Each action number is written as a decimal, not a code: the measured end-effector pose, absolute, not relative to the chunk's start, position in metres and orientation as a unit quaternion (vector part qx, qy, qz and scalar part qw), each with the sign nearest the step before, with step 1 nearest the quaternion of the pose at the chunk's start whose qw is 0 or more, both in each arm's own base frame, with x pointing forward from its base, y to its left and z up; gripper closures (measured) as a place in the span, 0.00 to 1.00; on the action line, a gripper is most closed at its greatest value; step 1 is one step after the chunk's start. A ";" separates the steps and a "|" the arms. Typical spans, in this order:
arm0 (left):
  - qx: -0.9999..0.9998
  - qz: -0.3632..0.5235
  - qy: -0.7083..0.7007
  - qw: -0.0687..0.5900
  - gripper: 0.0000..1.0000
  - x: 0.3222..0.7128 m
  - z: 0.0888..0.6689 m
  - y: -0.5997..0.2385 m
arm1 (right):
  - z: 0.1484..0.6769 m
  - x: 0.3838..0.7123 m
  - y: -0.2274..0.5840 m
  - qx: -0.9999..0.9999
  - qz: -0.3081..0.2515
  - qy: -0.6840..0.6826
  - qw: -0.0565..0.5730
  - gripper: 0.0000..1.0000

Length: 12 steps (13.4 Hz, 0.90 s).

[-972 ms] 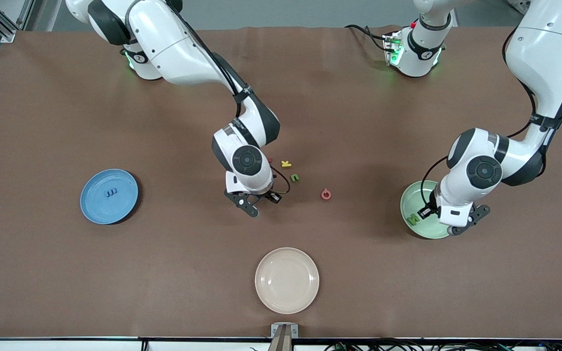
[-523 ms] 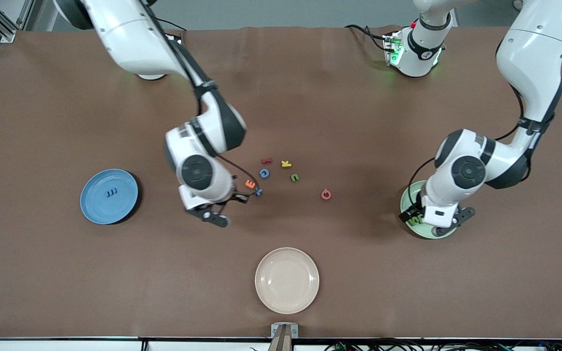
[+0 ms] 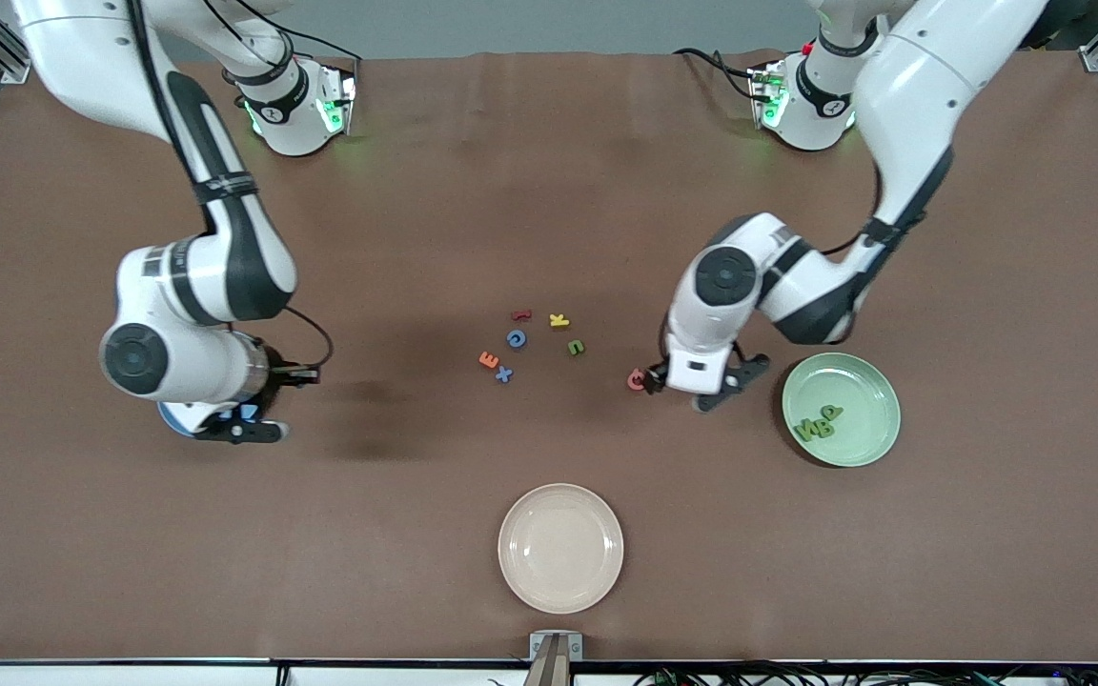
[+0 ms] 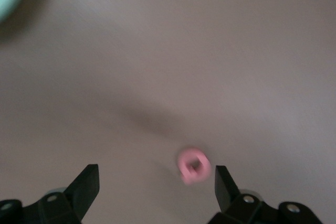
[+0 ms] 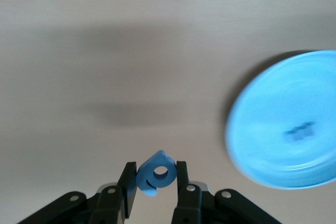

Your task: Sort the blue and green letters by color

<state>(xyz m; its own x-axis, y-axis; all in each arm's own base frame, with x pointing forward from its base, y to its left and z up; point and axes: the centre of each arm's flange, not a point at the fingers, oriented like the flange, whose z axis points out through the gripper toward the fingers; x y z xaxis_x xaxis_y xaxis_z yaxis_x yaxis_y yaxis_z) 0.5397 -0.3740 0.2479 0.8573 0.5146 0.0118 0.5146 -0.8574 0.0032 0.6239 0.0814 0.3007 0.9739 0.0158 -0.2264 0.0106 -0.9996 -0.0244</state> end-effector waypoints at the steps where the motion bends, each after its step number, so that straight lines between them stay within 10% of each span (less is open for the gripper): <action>1: -0.968 -0.003 -0.250 -0.004 0.04 0.527 0.245 -0.400 | 0.295 0.623 0.051 -0.994 0.108 -0.026 0.013 0.65; 12: -0.985 0.008 -0.175 -0.013 0.32 0.479 0.189 -0.485 | 0.237 0.597 -0.065 -0.993 0.024 -0.119 0.009 0.65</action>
<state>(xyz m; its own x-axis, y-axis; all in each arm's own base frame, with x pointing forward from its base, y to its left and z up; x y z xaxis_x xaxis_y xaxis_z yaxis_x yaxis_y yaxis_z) 0.4792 -0.4847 0.1894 0.9389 0.3437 -0.0196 0.3441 -0.9387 0.0221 0.5970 -0.0646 0.2365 0.9705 0.2365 -0.0461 0.2357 -0.9715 -0.0236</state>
